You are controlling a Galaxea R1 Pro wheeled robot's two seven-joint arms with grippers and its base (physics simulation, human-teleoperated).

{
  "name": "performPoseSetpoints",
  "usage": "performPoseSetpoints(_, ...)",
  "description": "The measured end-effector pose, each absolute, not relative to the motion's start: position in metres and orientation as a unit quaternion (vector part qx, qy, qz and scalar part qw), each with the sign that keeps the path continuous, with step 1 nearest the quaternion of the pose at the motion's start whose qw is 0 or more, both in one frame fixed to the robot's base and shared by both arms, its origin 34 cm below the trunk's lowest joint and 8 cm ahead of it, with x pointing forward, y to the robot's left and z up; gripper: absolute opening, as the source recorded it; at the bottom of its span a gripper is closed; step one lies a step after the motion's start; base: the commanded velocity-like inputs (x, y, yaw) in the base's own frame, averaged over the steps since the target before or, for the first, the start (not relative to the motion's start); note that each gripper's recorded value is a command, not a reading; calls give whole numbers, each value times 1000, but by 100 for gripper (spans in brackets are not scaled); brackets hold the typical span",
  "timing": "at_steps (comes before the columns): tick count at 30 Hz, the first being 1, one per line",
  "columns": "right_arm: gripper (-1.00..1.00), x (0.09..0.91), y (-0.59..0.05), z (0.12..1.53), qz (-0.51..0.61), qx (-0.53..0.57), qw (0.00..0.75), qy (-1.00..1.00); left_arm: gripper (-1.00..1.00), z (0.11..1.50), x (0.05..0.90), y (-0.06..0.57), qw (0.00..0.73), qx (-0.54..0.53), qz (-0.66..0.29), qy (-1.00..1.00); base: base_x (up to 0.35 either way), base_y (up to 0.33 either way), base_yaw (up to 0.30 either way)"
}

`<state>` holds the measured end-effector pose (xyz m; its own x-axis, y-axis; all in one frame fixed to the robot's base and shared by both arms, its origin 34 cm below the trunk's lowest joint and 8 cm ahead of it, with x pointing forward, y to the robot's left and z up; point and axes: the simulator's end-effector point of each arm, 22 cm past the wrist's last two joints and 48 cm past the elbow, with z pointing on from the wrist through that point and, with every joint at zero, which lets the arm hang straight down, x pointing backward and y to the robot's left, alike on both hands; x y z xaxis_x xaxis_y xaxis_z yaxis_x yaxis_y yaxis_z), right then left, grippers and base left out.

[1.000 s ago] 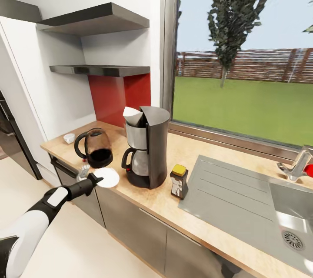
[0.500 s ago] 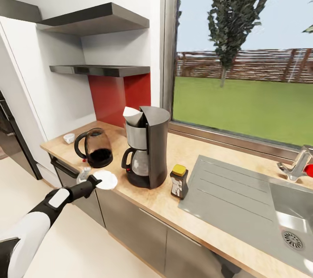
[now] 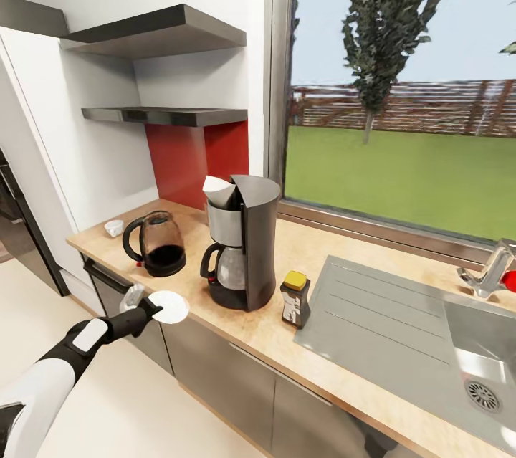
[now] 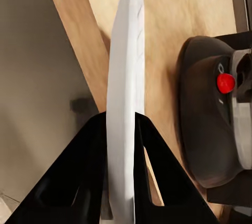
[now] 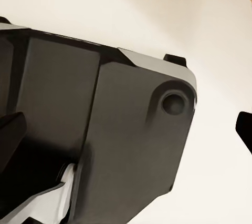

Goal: Set up a coffee station on the kitchen countertop: keep the coffee maker on the countertop, move the bottle of coffee from the kitchen shelf to the counter next to the coffee maker, place a paper coffee filter on top of the coffee maker, put the saucer next to the coffee maker with the coffee cup on the saucer, and place the electric kettle next to the coffee maker.

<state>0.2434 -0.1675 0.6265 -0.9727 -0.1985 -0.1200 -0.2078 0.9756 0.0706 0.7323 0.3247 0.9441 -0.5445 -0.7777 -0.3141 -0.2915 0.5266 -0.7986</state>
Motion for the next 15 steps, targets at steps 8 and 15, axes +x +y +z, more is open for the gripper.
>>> performPoseSetpoints(8, 100, 243, -167, 626, 41, -102, 56, 992, -100, 956, 741, 343, 353, -339, -344, 801, 0, 0, 0)
performPoseSetpoints(15, 100, 243, -167, 626, 41, -102, 55, 992, -100, 956, 743, 351, 351, -360, -334, 797, 0, 0, 0)
